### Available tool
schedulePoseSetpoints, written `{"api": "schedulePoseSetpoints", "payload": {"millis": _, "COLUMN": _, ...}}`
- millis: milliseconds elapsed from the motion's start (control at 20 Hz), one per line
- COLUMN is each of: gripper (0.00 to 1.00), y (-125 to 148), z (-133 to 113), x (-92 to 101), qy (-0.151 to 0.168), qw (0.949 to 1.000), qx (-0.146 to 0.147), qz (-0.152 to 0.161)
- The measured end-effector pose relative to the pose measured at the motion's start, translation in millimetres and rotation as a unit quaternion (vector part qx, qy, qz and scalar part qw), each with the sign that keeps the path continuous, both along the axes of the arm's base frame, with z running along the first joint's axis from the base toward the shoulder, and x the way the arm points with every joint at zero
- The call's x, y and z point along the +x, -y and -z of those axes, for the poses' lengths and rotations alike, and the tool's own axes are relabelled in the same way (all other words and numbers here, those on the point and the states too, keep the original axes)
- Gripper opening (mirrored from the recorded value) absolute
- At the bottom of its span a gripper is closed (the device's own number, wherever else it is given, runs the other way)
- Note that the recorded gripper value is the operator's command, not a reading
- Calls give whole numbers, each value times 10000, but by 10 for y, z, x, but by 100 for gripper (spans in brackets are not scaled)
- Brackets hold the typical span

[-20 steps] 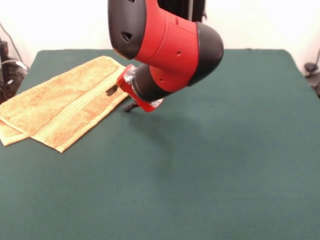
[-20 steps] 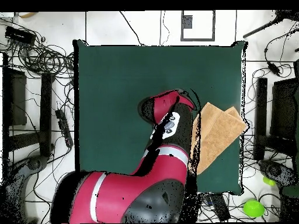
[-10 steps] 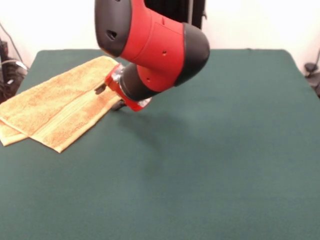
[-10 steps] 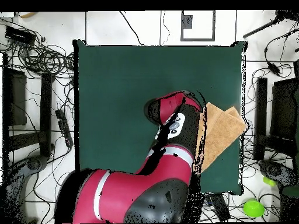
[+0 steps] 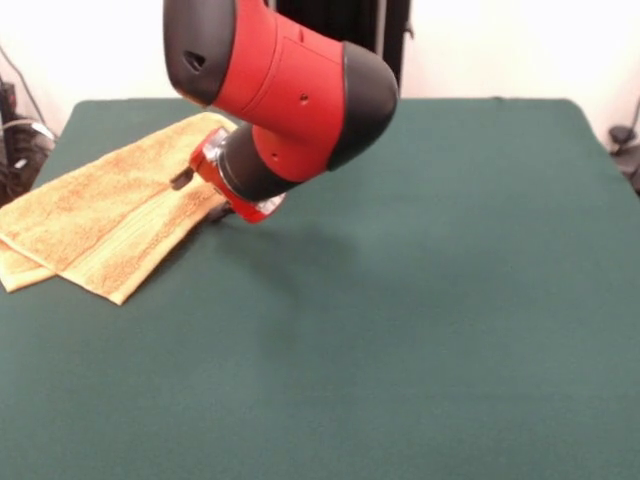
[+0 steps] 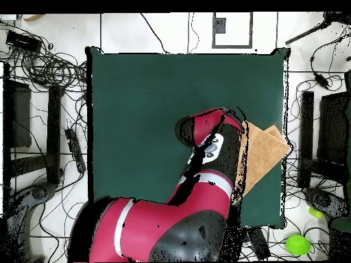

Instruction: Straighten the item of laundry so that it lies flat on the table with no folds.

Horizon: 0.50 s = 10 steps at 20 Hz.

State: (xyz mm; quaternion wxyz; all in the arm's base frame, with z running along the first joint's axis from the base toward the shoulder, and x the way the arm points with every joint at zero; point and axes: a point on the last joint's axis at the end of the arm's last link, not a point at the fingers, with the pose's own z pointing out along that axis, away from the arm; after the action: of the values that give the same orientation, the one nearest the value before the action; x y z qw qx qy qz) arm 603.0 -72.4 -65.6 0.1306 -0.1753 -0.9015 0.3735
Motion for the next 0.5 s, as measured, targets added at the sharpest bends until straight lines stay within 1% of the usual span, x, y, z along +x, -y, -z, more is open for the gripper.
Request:
{"api": "schedulePoseSetpoints", "payload": {"millis": 300, "gripper": 100, "y": 87, "z": -6, "x": 11, "qy": 64, "qw": 10000, "qx": 26, "qz": 52}}
{"api": "schedulePoseSetpoints", "payload": {"millis": 350, "gripper": 0, "y": 113, "z": 0, "x": 22, "qy": 112, "qw": 9999, "qx": 51, "qz": 57}}
{"api": "schedulePoseSetpoints", "payload": {"millis": 500, "gripper": 0, "y": 141, "z": 39, "x": 27, "qy": 189, "qw": 9998, "qx": 99, "qz": 34}}
